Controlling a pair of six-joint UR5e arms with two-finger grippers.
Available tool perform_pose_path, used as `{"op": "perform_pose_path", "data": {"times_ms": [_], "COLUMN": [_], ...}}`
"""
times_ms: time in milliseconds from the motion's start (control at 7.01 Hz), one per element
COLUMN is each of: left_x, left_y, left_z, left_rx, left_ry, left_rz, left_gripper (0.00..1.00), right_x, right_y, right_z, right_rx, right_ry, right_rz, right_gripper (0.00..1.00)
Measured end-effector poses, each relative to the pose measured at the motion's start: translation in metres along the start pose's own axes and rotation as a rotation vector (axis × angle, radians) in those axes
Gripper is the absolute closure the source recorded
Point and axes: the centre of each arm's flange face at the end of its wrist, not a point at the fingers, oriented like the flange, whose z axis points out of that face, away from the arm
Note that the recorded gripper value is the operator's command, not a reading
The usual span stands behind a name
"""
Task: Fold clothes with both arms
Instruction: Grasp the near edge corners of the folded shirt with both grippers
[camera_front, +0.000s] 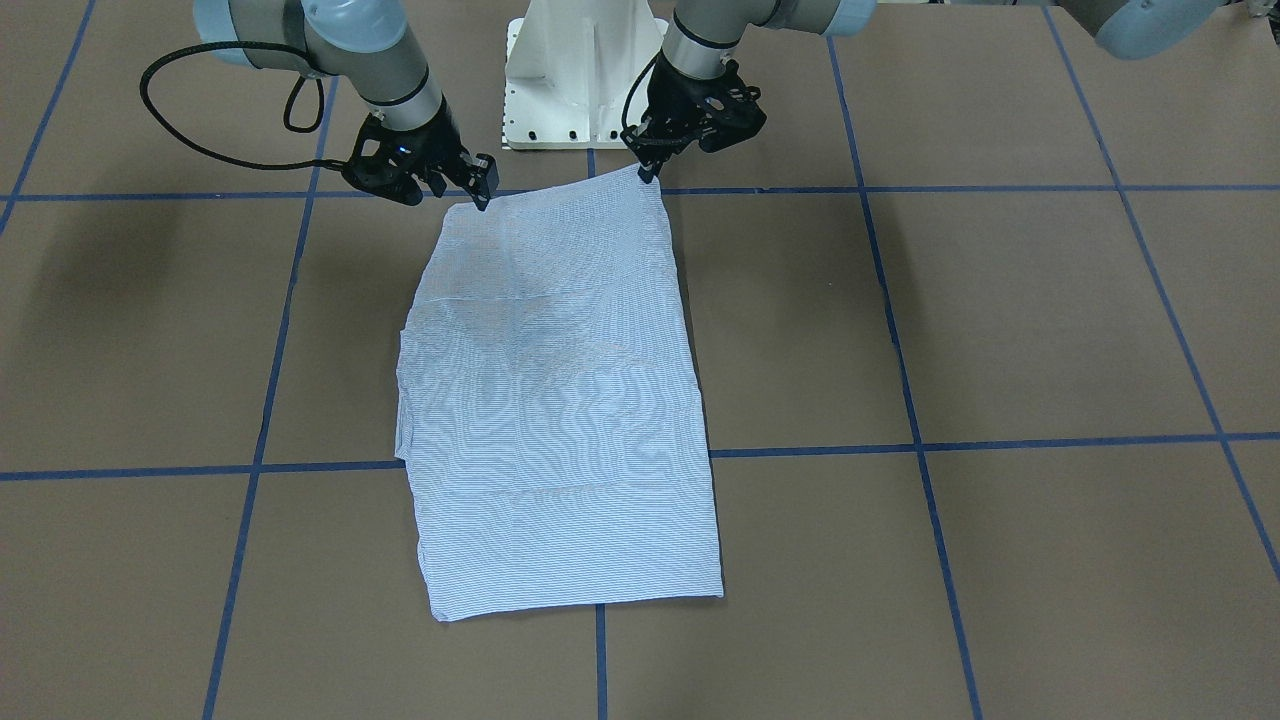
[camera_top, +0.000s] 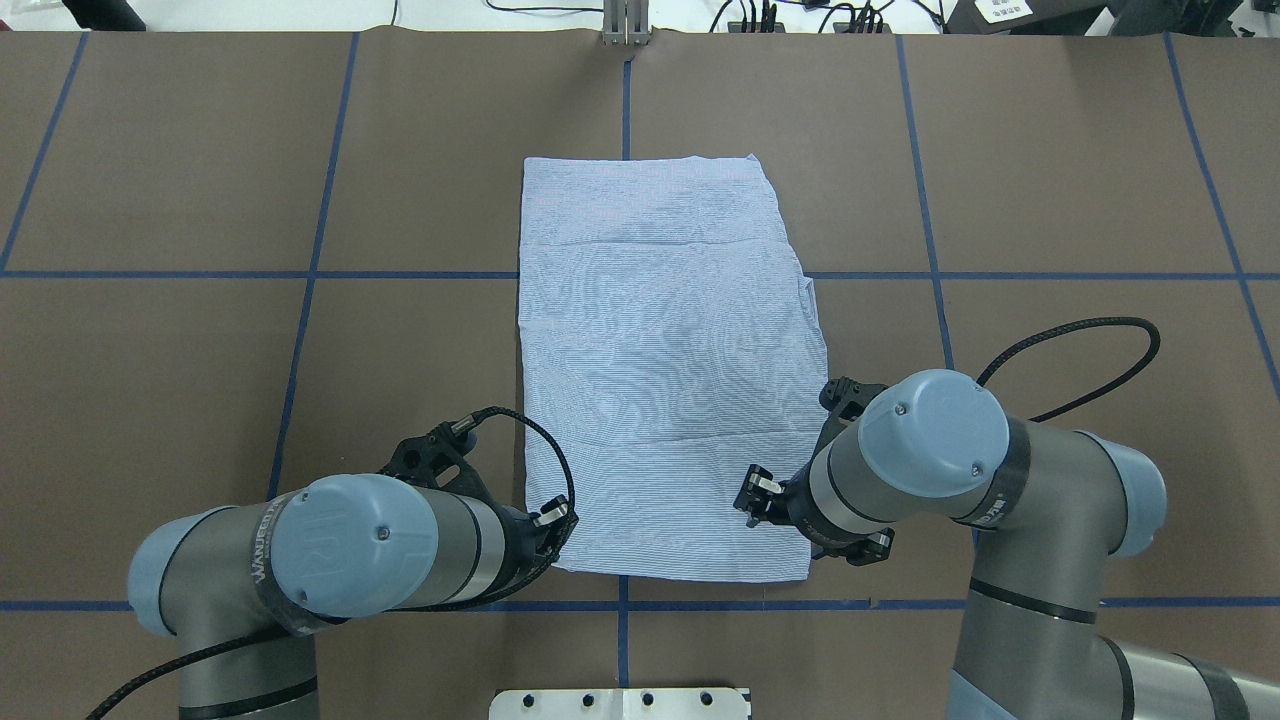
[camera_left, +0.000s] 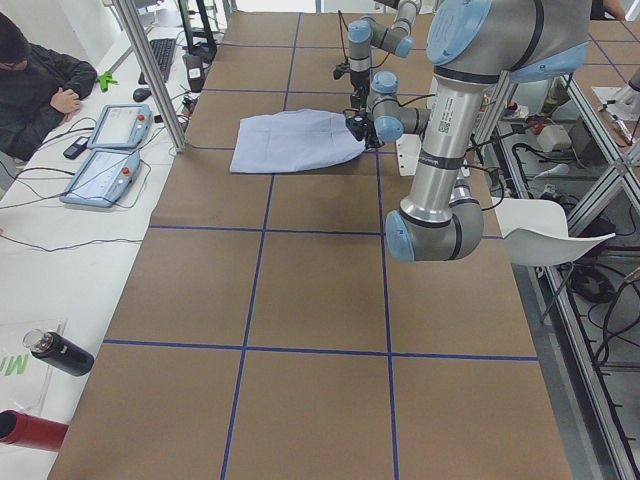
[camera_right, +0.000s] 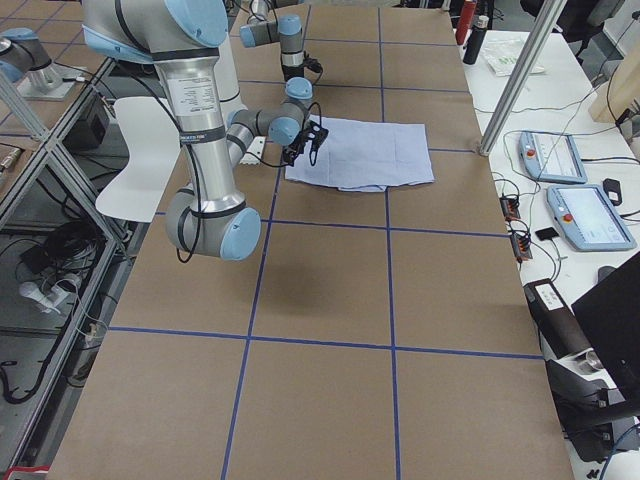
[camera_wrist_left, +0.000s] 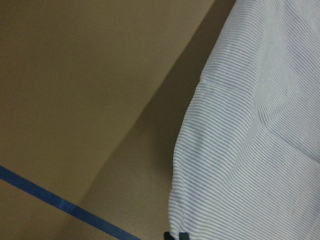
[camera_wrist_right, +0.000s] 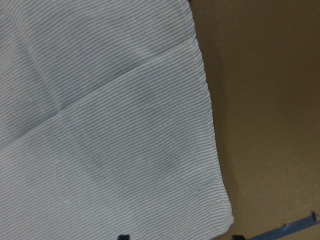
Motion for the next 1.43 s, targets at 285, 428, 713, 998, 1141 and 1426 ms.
{"op": "perform_pose_path", "data": {"times_ms": [285, 428, 713, 998, 1141, 1426], "left_x": [0.000, 0.000, 0.000, 0.001, 0.003, 0.004], "left_y": [0.001, 0.001, 0.001, 0.002, 0.002, 0.003], "left_z": [0.000, 0.000, 0.000, -0.002, -0.003, -0.004], "left_rx": [-0.001, -0.001, -0.001, -0.003, -0.005, -0.006], "left_ry": [-0.001, -0.001, 0.000, 0.005, 0.008, 0.011], "left_rz": [0.001, 0.001, 0.002, 0.002, 0.002, 0.002], "left_gripper": [1.00, 1.00, 1.00, 1.00, 1.00, 1.00], "right_x": [-0.005, -0.009, -0.014, -0.012, -0.011, -0.009], "right_y": [0.013, 0.022, 0.036, 0.037, 0.037, 0.038], "right_z": [0.019, 0.028, 0.040, 0.050, 0.054, 0.060], "right_rx": [0.048, 0.065, 0.083, 0.090, 0.093, 0.100], "right_ry": [0.006, 0.001, -0.003, 0.009, 0.017, 0.027], "right_rz": [0.127, 0.189, 0.257, 0.289, 0.294, 0.296], "right_gripper": [0.00, 0.00, 0.00, 0.00, 0.00, 0.01]}}
